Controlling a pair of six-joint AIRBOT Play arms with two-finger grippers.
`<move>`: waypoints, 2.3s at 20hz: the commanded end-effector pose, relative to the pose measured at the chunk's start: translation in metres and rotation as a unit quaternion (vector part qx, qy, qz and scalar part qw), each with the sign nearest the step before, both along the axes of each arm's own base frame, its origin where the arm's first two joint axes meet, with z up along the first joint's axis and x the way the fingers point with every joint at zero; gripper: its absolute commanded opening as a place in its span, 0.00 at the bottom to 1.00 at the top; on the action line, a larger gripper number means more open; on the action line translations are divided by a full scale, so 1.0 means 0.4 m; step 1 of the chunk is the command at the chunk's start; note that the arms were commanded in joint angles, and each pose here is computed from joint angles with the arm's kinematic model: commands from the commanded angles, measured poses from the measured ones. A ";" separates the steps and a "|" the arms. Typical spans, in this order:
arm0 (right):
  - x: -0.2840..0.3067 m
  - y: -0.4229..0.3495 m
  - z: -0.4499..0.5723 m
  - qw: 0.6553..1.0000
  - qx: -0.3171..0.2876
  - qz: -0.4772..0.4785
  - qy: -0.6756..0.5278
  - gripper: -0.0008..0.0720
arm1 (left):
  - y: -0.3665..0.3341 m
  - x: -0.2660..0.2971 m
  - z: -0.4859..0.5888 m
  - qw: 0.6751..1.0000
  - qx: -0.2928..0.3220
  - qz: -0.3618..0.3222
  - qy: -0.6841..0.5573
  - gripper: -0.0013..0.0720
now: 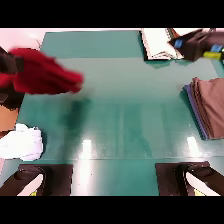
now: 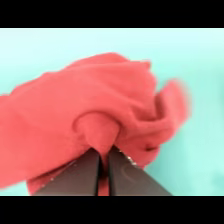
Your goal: Fold the shirts.
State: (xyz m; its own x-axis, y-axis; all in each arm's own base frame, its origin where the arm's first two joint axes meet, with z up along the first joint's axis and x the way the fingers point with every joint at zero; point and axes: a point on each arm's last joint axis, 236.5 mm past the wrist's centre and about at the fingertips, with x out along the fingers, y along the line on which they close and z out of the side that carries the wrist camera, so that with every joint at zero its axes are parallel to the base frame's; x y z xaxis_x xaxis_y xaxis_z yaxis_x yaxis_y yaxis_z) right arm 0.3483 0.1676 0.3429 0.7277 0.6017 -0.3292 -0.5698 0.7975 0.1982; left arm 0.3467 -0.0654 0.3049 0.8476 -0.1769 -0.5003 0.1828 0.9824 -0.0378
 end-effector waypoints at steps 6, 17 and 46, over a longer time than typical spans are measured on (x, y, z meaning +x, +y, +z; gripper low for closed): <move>0.016 -0.176 0.189 0.991 0.006 -0.100 -0.090 0.04 | -0.462 -0.076 0.017 0.974 -0.042 -0.221 0.010 0.05; 0.002 -0.187 0.148 0.994 -0.012 -0.095 -0.057 0.04 | -0.695 0.078 -0.383 0.952 -0.051 -0.243 0.179 0.83; -0.192 -0.199 -0.766 0.886 0.006 -0.072 0.458 0.67 | -0.379 0.162 -0.703 0.937 -0.133 -0.111 0.303 0.05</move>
State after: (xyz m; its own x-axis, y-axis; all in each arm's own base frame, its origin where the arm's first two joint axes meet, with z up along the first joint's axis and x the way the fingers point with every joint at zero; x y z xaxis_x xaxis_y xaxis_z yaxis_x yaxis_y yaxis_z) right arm 0.3212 0.0762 0.1293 0.4507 0.4829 -0.7508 -0.1996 0.8743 0.4425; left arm 0.4067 -0.2257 0.0120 0.3234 -0.5147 -0.7940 0.2353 0.8565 -0.4594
